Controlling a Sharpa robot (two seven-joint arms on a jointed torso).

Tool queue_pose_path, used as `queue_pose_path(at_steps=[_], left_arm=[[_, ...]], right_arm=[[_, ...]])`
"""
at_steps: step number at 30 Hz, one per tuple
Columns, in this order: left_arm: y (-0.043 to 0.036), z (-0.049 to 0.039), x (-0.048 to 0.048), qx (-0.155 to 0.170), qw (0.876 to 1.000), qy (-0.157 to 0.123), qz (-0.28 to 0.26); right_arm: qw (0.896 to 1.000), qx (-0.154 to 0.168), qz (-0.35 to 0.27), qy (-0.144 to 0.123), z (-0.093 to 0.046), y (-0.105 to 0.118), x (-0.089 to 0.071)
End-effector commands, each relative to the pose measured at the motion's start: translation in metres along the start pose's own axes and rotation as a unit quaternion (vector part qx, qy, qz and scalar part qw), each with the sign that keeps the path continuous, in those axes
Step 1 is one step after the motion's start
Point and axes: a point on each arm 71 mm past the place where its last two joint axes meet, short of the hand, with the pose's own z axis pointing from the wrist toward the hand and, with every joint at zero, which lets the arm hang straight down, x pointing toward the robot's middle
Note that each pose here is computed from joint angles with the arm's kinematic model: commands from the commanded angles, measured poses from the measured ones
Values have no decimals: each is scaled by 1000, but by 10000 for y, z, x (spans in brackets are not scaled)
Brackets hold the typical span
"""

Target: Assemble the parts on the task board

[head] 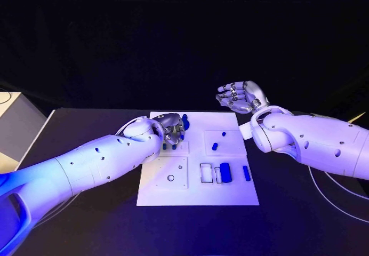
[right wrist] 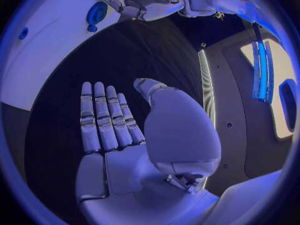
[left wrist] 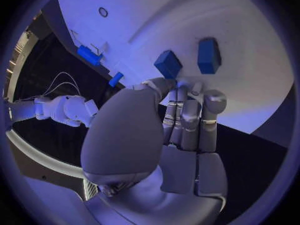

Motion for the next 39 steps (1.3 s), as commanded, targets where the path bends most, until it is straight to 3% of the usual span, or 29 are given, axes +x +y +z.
queue_pose_path(at_steps=[1, 22, 39], left_arm=[[-31, 2, 33, 4, 1000, 15, 3], [-68, 15, 50, 10, 1000, 23, -7], [-64, -6, -38, 38, 998, -32, -49]], right_arm=[[1000, -8, 2, 8, 0, 16, 19], [1000, -8, 2, 10, 5, 18, 28], [1000, -7, 3, 11, 9, 13, 31]])
